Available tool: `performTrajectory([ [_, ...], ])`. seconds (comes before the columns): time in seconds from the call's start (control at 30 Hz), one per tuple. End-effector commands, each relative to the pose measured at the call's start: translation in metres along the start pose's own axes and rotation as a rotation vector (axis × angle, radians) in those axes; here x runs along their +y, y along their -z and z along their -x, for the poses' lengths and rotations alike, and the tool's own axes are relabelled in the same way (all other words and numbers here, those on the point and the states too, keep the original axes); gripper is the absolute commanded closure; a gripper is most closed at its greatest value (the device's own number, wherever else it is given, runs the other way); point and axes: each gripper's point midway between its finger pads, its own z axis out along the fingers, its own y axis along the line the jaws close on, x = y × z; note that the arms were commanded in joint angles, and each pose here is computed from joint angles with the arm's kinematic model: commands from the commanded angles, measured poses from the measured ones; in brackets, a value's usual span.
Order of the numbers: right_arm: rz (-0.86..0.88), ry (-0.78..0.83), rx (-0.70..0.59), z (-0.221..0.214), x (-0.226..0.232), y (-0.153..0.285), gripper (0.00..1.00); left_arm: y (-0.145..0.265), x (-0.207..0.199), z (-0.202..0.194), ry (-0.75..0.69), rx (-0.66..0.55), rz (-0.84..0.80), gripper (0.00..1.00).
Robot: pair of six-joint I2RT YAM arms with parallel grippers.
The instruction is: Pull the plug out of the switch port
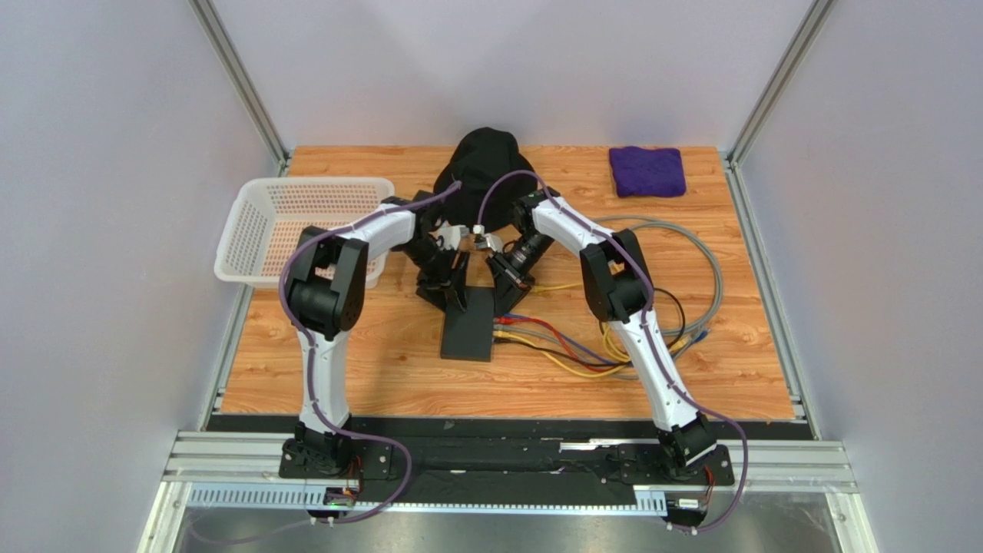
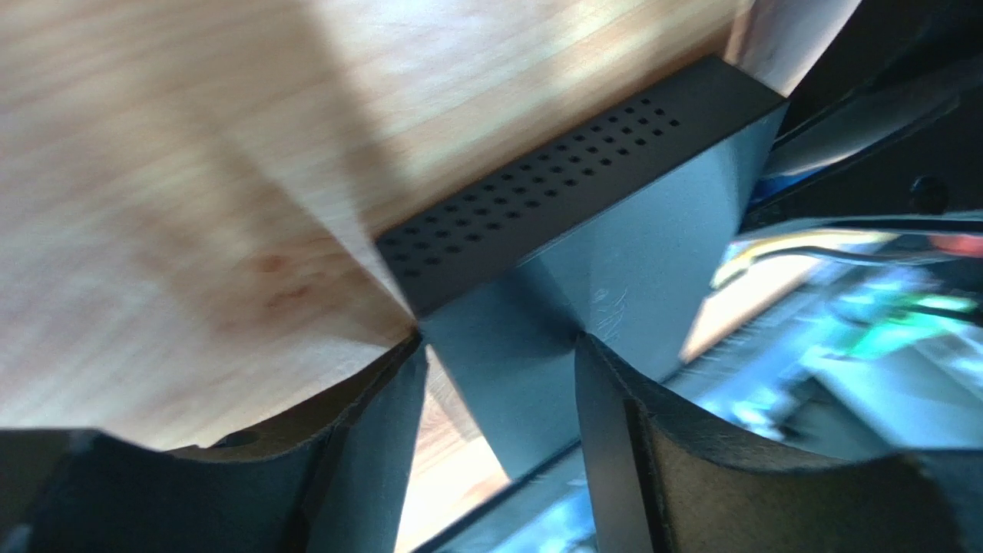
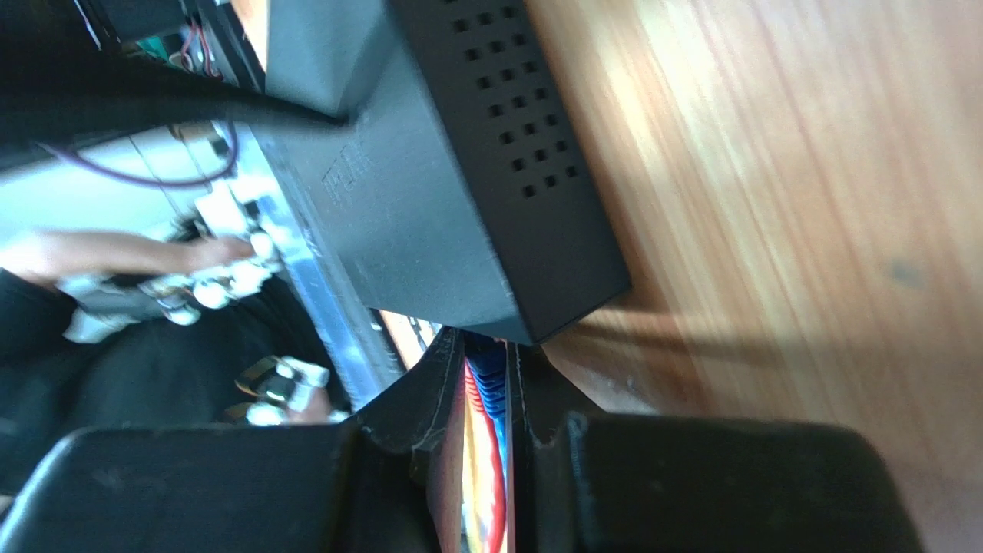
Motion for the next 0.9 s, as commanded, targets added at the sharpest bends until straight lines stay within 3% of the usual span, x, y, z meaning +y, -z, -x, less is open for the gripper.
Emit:
performTrajectory([
  [0.0, -0.245, -0.167, 0.015, -0.013, -0.047, 0.020, 1.00, -0.043, 0.027, -0.030, -0.252, 0.133, 0.343, 0.36],
  [0.1, -0.186, -0.158, 0.073, -0.040, -0.045, 0.027, 1.00, -0.041, 0.040, -0.033, -0.210, 0.179, 0.382, 0.36],
  [0.13, -0.111, -0.172, 0.126, -0.055, -0.033, 0.028, 1.00, -0.042, 0.041, -0.028, -0.187, 0.177, 0.367, 0.37],
  [0.17, -0.061, -0.087, 0.170, -0.066, -0.029, 0.028, 1.00, -0.047, 0.049, -0.029, -0.147, 0.202, 0.332, 0.39],
  [0.2, -0.048, -0.125, 0.194, -0.073, -0.026, 0.028, 1.00, -0.049, 0.046, -0.031, -0.142, 0.215, 0.308, 0.39],
  [0.3, -0.038, -0.094, 0.184, -0.078, -0.016, 0.035, 1.00, -0.045, 0.047, -0.025, -0.132, 0.183, 0.350, 0.39],
  [0.47, -0.015, -0.145, 0.065, -0.061, -0.011, 0.059, 1.00, -0.043, 0.046, -0.017, -0.166, 0.165, 0.362, 0.38],
  [0.6, -0.065, -0.119, -0.102, -0.048, -0.005, 0.107, 1.00, -0.040, 0.015, -0.025, -0.270, 0.155, 0.242, 0.38],
  [0.87, -0.451, 0.094, -0.363, -0.002, -0.018, 0.218, 1.00, 0.007, -0.008, -0.008, -0.376, -0.009, 0.233, 0.37],
])
